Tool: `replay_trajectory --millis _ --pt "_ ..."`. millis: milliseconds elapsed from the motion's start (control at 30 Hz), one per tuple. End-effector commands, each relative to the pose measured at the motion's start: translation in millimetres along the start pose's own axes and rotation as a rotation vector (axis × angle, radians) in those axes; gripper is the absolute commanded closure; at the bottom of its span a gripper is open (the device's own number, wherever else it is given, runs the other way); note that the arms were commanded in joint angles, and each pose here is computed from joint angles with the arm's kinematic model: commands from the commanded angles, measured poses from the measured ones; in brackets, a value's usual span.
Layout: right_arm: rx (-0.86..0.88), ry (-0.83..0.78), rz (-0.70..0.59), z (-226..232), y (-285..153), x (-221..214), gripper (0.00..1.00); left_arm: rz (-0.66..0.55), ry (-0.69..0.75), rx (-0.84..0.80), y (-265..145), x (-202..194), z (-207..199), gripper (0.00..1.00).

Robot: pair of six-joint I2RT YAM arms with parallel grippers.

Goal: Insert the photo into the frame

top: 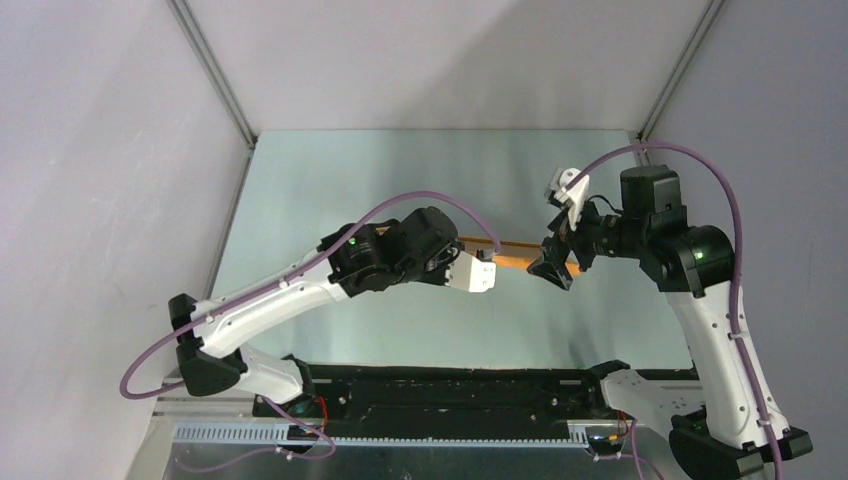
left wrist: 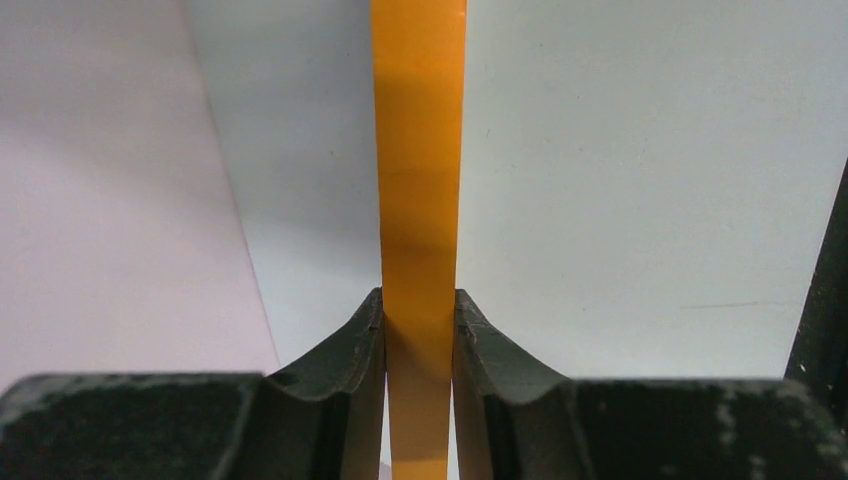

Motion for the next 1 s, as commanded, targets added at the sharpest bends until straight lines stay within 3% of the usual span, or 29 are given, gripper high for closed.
replay_trajectory --millis 0,333,967 --pt "-0.027 -0.094 0.042 0.3 -1.7 -3.3 0.04 -0.029 -0.027 0.091 -43.4 -0.9 23.1 1.00" --pt "0.022 -0.259 0.151 13.8 16.6 -5.7 0.09 -0.011 -0.025 0.089 -58.2 -6.5 26.6 1.00" --pt "-0.010 -0.324 0.253 8.6 51.7 -6.7 0.25 -0.056 -0.068 0.052 -63.5 3.4 38.6 1.00"
Point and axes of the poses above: each gripper's point midway between its finger pads, its own y axis out along the fingers, its own z axis along the line the jaws close on, x = y × z, the point moved 5 cm from there along -y, back along the fingers, and after that the axes turned 5 degrees about y, right-handed, at the moved point
